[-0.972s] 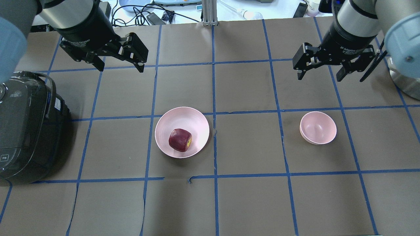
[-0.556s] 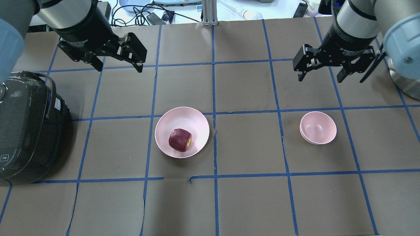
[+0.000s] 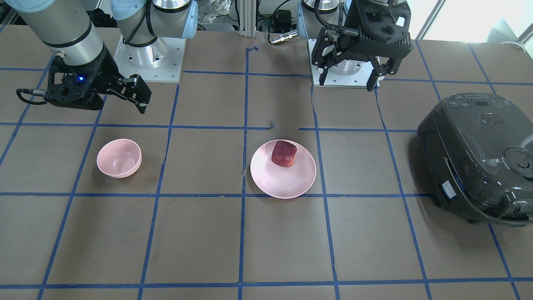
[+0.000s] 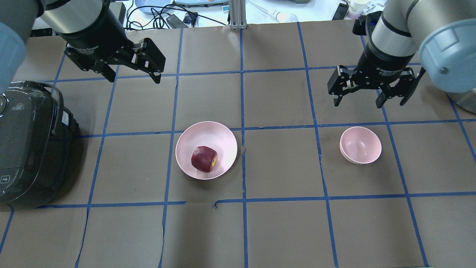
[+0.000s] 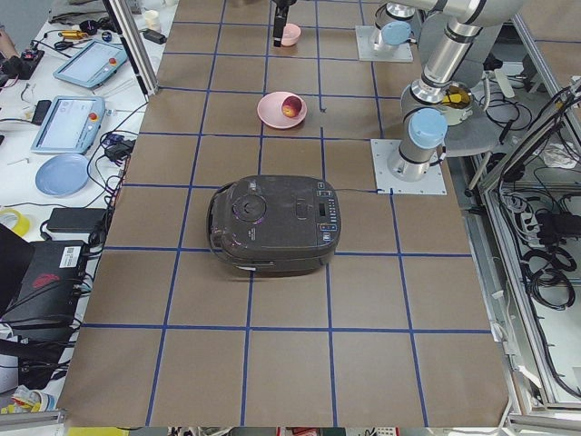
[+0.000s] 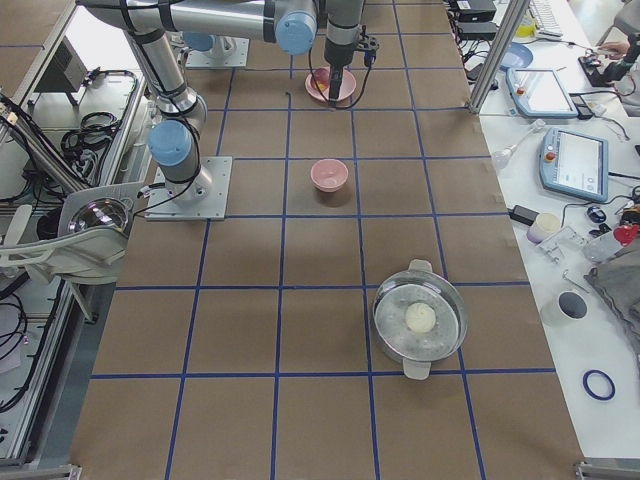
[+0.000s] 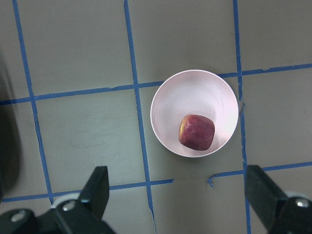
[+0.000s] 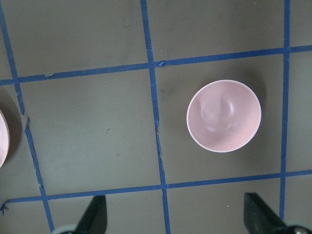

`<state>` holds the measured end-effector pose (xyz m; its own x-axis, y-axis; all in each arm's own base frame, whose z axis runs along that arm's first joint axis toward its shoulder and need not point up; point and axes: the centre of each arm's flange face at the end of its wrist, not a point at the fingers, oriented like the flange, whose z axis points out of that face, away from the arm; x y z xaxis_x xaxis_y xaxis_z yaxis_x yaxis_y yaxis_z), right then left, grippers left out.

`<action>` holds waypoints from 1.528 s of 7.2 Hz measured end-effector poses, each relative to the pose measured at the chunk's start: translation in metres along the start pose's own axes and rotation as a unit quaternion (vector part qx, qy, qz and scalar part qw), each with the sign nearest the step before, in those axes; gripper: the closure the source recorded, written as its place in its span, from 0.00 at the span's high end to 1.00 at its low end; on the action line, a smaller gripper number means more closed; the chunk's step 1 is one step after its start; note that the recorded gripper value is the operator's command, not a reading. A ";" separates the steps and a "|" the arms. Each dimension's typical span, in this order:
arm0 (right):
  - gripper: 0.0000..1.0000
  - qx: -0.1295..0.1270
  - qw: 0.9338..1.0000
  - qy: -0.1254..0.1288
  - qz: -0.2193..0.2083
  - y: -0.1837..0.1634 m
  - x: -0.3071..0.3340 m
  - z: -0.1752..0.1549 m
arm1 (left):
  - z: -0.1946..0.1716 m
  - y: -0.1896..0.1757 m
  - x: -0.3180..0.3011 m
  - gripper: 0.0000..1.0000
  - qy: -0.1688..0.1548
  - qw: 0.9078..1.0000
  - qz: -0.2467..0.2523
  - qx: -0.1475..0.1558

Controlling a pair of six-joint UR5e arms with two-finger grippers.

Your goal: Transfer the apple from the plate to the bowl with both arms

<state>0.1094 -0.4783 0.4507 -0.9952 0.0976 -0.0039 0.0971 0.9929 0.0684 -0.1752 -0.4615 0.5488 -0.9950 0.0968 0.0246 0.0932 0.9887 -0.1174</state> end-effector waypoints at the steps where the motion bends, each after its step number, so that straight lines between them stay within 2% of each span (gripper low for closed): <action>1: 1.00 0.006 1.000 0.001 0.000 -0.001 0.000 -0.006 | -0.001 0.001 0.000 1.00 0.000 1.000 0.000 -0.001; 4: 1.00 0.022 1.000 -0.005 0.001 -0.003 -0.001 -0.027 | 0.010 0.001 0.002 1.00 0.002 1.000 -0.001 -0.019; 5: 1.00 0.023 1.000 -0.007 0.000 -0.004 -0.001 -0.028 | 0.026 0.002 0.007 1.00 0.005 0.999 -0.004 -0.036; 7: 1.00 0.014 1.000 0.001 -0.005 -0.015 0.009 -0.014 | 0.089 0.019 0.046 1.00 0.004 0.997 -0.013 -0.070; 9: 1.00 -0.029 1.000 0.006 0.011 -0.048 0.062 0.039 | 0.178 0.040 0.081 1.00 0.000 0.998 -0.011 -0.068; 11: 1.00 -0.035 0.999 -0.007 0.016 -0.067 0.123 0.110 | 0.249 0.055 0.086 1.00 0.000 0.998 0.005 -0.067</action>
<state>-0.0184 -0.5253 0.3359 -0.9913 0.1306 -0.0146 0.1274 0.9822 0.1382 -0.2649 -0.4272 0.2971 -0.9941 0.1057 0.0231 0.1061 0.9942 0.0160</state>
